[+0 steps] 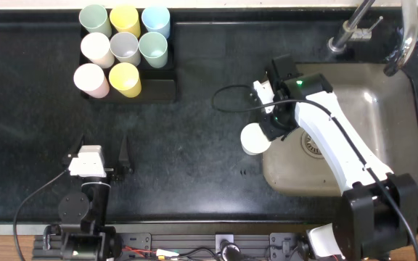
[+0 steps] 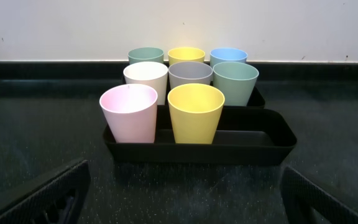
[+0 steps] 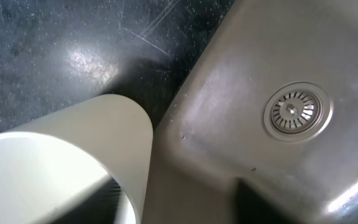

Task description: Store Cups

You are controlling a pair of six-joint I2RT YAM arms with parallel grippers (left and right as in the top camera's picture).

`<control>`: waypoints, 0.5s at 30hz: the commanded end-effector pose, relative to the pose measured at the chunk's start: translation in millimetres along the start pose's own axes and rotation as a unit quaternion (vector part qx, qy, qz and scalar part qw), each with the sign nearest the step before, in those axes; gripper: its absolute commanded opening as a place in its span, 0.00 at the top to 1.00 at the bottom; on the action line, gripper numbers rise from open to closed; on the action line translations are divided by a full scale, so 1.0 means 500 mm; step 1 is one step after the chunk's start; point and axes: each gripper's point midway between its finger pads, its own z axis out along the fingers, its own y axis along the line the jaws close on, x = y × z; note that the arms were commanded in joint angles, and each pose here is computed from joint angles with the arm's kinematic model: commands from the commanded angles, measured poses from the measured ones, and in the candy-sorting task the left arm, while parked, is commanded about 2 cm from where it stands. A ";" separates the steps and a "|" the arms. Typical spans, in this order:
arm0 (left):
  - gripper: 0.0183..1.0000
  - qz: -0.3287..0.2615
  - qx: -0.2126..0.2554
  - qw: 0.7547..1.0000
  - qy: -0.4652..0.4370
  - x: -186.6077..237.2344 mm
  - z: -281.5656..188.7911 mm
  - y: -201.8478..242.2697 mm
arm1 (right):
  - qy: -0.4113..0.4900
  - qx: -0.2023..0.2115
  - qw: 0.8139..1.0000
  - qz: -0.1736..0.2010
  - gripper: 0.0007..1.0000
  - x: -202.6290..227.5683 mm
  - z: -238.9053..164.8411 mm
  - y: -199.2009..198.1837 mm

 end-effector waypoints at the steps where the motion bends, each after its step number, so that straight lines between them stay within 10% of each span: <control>1: 0.00 0.009 0.002 1.000 -0.003 -0.001 0.000 -0.001 | -0.002 -0.004 1.000 0.004 0.95 -0.003 0.008 0.002; 9: 0.00 0.009 0.002 1.000 -0.003 0.000 0.000 -0.001 | -0.026 -0.007 1.000 0.011 0.96 -0.035 -0.002 0.021; 15: 0.00 0.009 0.002 1.000 -0.003 -0.001 0.000 -0.001 | -0.099 -0.035 0.994 0.004 0.96 -0.116 -0.151 0.043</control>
